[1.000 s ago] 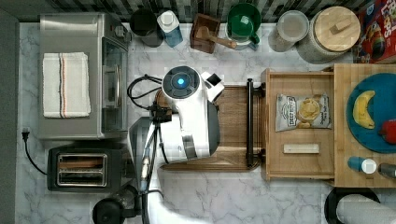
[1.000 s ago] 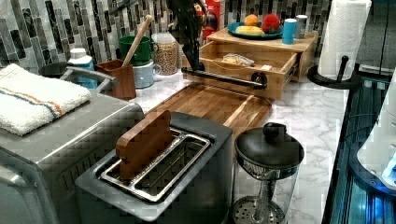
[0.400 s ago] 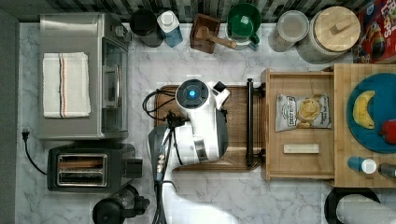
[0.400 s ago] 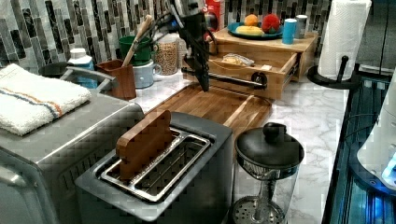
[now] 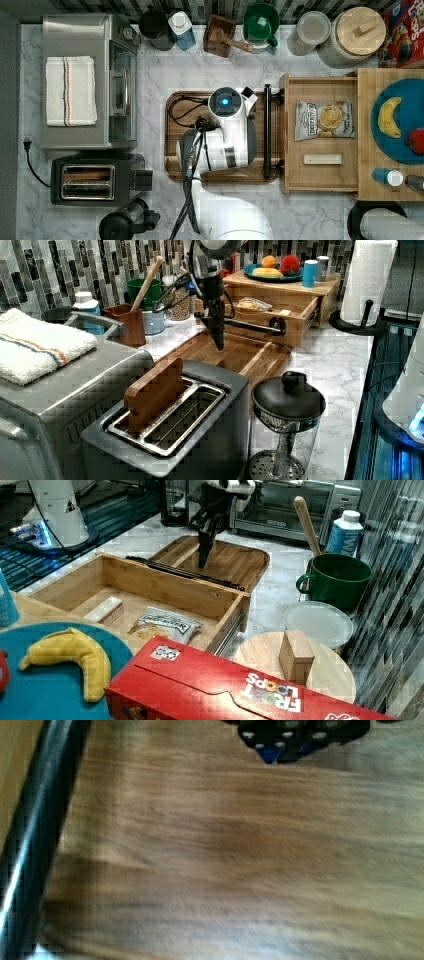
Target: Close the drawer.
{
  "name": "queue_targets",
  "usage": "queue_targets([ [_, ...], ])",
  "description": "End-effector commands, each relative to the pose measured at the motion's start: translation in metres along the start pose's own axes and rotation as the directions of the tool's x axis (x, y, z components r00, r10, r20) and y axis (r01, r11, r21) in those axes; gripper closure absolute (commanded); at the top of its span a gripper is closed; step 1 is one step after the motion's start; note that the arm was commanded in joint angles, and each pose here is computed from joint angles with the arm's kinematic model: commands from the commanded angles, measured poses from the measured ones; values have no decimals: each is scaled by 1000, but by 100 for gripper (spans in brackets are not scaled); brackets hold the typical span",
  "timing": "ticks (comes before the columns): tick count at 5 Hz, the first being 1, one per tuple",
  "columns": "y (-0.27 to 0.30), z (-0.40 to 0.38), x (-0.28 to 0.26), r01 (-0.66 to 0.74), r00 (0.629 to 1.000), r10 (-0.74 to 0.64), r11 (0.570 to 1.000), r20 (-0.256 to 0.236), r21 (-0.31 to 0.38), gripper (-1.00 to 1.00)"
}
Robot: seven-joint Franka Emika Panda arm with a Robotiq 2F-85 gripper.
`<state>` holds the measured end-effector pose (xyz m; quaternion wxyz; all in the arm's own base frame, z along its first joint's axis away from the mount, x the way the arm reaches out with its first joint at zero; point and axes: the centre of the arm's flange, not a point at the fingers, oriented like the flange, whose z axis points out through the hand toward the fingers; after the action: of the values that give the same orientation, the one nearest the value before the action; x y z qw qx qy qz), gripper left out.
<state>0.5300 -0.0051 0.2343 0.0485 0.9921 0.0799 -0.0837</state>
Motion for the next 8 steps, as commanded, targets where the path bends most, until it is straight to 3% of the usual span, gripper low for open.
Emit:
queue_targets([
  [1, 69, -46, 3, 38, 995, -42, 998, -87, -43, 100],
  [5, 150, -58, 5, 20, 990, -27, 998, -136, -51, 100],
  [7, 229, -54, -15, -40, 980, 29, 998, -199, -50, 100],
  [8, 261, -55, -26, -58, 983, 49, 997, -178, -43, 100],
])
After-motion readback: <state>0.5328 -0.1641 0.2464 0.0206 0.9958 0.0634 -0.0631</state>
